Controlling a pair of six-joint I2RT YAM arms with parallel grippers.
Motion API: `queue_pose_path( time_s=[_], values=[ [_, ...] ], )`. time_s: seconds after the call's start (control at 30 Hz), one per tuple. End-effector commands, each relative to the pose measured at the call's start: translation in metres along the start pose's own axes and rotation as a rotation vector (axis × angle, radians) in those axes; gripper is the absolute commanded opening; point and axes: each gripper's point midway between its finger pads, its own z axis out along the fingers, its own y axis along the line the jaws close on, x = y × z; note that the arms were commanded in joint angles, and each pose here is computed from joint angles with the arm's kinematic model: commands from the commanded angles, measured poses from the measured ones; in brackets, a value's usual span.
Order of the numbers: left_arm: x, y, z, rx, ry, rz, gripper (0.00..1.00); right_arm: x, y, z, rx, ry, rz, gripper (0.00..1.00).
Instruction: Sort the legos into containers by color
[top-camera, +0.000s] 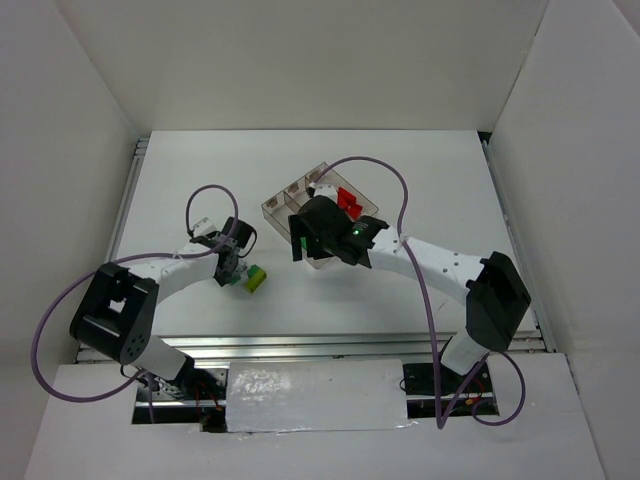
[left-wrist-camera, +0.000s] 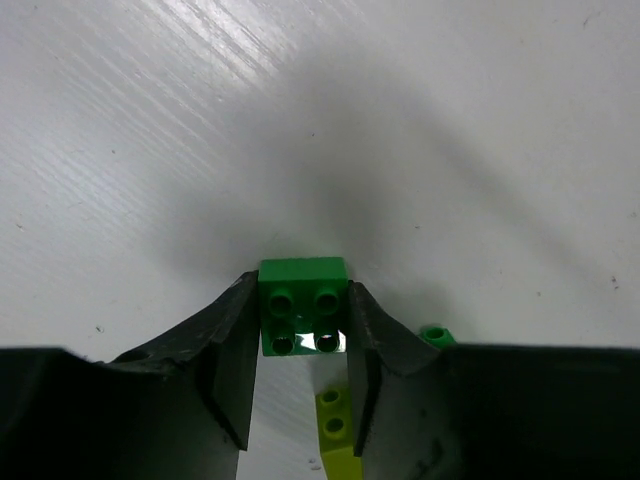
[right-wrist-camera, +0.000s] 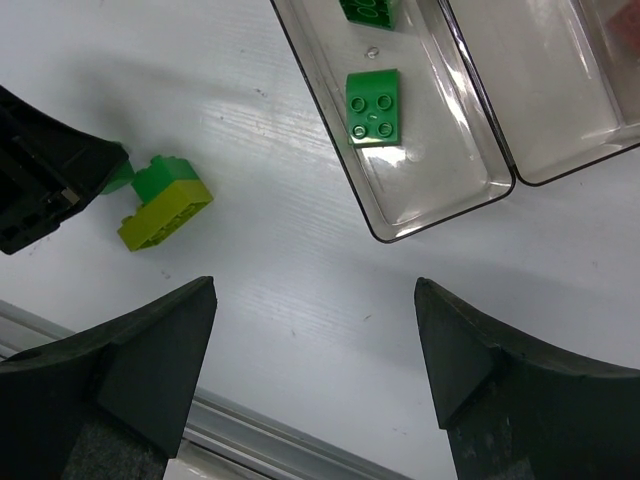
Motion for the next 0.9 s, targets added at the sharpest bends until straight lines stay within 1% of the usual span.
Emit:
queue_pose_path(
  time_s=[0.0,0.03,0.07,0.13,0.23,0.3,0.33,0.37,0.4,0.47,0.5,0.57,0.6,0.63,0.67,0.7,0.77,0.8,0.83,0.87],
  values=[
    [-0.008,-0.004,-0.001,0.006,-0.025,-0.038,0.25,-0.003,0.008,-0.002,-0.028,-0.027,0.008,0.87],
    [-0.016,-0.006,-0.008,0.016,-0.048,-0.050,0.19,-0.002,0.007,-0.003,-0.028,-0.027,0.008,0.87],
    [-0.023,-0.003,-0.013,0.001,-0.070,-0.056,0.10,-0.003,0.006,-0.004,-0.027,-0.033,0.010,0.87],
    [-0.043,-0.014,-0.030,0.055,-0.121,-0.081,0.00,-0.003,0.005,-0.005,-0.029,-0.032,0.015,0.88],
    [-0.069,-0.037,-0.057,0.164,-0.173,-0.110,0.00,-0.003,0.004,-0.010,-0.043,-0.039,0.028,0.88],
    [-0.082,-0.066,-0.078,0.293,-0.190,-0.096,0.00,-0.007,-0.001,-0.016,-0.038,-0.054,0.055,0.88],
    [-0.087,-0.076,-0.088,0.346,-0.203,-0.066,0.00,-0.008,-0.007,-0.019,-0.023,-0.058,0.073,0.88],
    [-0.088,-0.090,-0.096,0.410,-0.193,-0.053,0.00,-0.015,-0.011,-0.027,-0.022,-0.080,0.112,0.88],
    [-0.098,-0.110,-0.109,0.493,-0.216,-0.065,0.00,-0.012,-0.018,-0.029,-0.007,-0.084,0.131,0.88],
    [-0.102,-0.129,-0.119,0.569,-0.224,-0.030,0.00,-0.023,-0.028,-0.044,-0.016,-0.133,0.196,0.88],
    [-0.108,-0.147,-0.131,0.635,-0.232,-0.030,0.00,-0.018,-0.035,-0.045,-0.005,-0.131,0.210,0.88],
    [-0.105,-0.161,-0.124,0.635,-0.213,0.002,0.04,-0.024,-0.043,-0.060,-0.016,-0.172,0.250,0.89],
    [-0.105,-0.175,-0.121,0.643,-0.200,0.015,0.10,-0.019,-0.049,-0.060,-0.007,-0.168,0.254,0.89],
    [-0.103,-0.182,-0.119,0.649,-0.193,0.025,0.13,-0.018,-0.051,-0.063,-0.010,-0.173,0.258,0.89],
    [-0.105,-0.192,-0.124,0.673,-0.194,0.031,0.15,-0.018,-0.055,-0.069,-0.014,-0.181,0.266,0.89],
    [-0.098,-0.200,-0.116,0.678,-0.176,0.047,0.20,-0.017,-0.058,-0.070,-0.011,-0.181,0.271,0.89],
    [-0.100,-0.215,-0.118,0.699,-0.182,0.046,0.23,-0.014,-0.066,-0.075,0.001,-0.184,0.274,0.89],
    [-0.092,-0.220,-0.108,0.683,-0.168,0.063,0.26,-0.013,-0.068,-0.076,0.006,-0.187,0.275,0.89],
    [-0.091,-0.223,-0.104,0.677,-0.167,0.071,0.31,-0.012,-0.069,-0.078,0.005,-0.187,0.275,0.89],
    [-0.093,-0.229,-0.106,0.680,-0.169,0.072,0.33,-0.012,-0.072,-0.080,0.003,-0.192,0.274,0.89]
  ],
)
